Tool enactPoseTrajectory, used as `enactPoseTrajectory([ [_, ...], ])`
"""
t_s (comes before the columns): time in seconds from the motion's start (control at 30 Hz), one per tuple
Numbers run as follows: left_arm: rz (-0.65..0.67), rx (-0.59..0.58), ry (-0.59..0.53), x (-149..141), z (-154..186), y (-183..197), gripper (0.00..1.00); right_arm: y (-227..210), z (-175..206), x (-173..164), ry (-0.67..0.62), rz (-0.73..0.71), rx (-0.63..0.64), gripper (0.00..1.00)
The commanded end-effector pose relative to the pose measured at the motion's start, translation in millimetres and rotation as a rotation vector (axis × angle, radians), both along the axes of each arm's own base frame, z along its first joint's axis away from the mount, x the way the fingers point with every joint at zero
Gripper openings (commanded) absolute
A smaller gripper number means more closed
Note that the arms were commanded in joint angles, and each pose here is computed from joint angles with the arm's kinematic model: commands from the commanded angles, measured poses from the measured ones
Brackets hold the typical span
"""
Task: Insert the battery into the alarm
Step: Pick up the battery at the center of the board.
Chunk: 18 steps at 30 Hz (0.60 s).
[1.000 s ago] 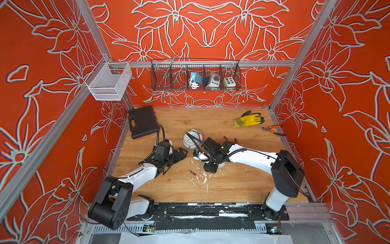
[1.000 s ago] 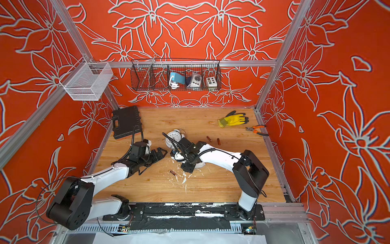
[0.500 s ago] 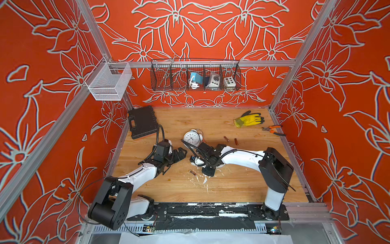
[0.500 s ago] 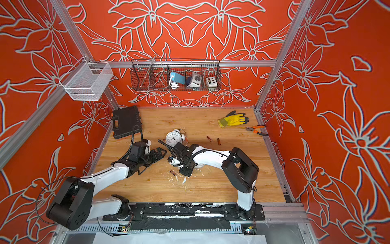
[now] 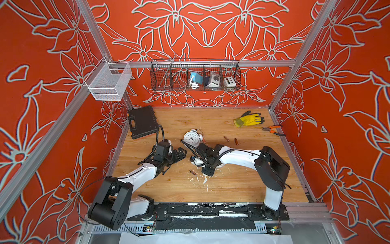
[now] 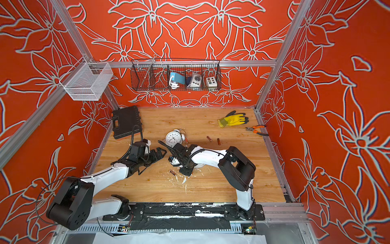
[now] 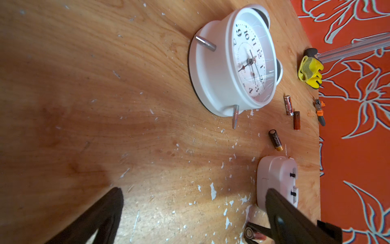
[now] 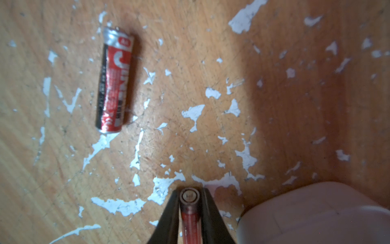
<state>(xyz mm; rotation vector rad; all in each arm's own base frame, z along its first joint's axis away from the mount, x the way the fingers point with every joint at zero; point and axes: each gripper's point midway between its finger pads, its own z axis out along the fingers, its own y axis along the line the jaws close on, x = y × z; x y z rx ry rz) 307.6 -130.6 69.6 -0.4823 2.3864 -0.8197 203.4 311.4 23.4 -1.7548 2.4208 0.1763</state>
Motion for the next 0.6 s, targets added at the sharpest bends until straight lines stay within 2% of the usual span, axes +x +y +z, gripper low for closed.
enactPoseTrajectory([
  [0.0,0.003,0.010,-0.007,0.7,2.4,3.2,0.99,-2.5,0.4,2.0,-0.020,0.000,-0.013,0.17],
  [0.3,-0.044,-0.020,-0.052,2.8,11.8,-5.9,0.99,18.5,54.9,8.8,-0.072,-0.085,0.225,0.11],
  [0.57,-0.123,-0.043,-0.152,6.6,35.0,-33.6,0.99,7.3,100.8,45.4,-0.135,-0.320,0.473,0.11],
])
